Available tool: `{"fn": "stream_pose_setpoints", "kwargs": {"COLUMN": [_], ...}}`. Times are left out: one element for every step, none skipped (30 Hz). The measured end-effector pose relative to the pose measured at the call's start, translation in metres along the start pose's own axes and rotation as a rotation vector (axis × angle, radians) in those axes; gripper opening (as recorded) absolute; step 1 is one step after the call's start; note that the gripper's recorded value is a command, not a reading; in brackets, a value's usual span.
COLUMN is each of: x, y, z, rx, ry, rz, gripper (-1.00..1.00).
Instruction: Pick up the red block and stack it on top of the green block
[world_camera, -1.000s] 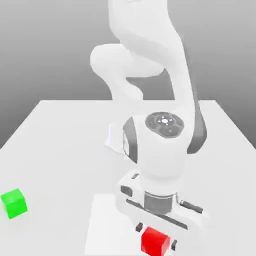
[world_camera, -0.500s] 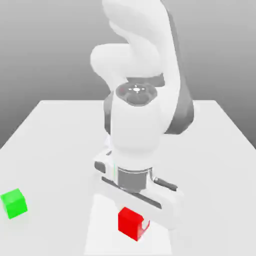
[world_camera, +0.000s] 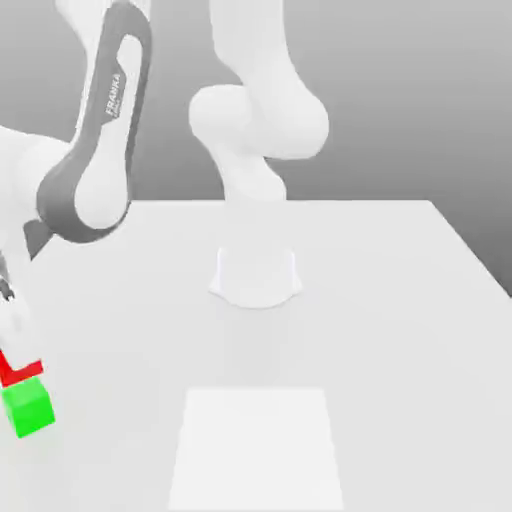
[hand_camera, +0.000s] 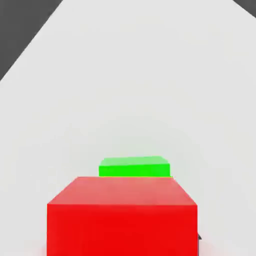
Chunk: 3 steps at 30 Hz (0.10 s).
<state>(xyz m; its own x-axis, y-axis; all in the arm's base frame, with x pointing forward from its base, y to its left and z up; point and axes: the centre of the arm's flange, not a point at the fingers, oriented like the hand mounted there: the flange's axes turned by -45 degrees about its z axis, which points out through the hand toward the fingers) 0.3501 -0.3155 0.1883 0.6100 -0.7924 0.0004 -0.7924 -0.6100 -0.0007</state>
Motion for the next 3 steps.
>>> {"fn": "stream_pose_setpoints", "kwargs": {"x": [0.0,0.0,0.0], "y": [0.0,0.0,0.0], "z": [0.0,0.0,0.0], "rx": [0.0,0.0,0.0], "ry": [0.0,0.0,0.0], "rz": [0.0,0.0,0.0], "gripper": [1.0,1.0,1.0]}}
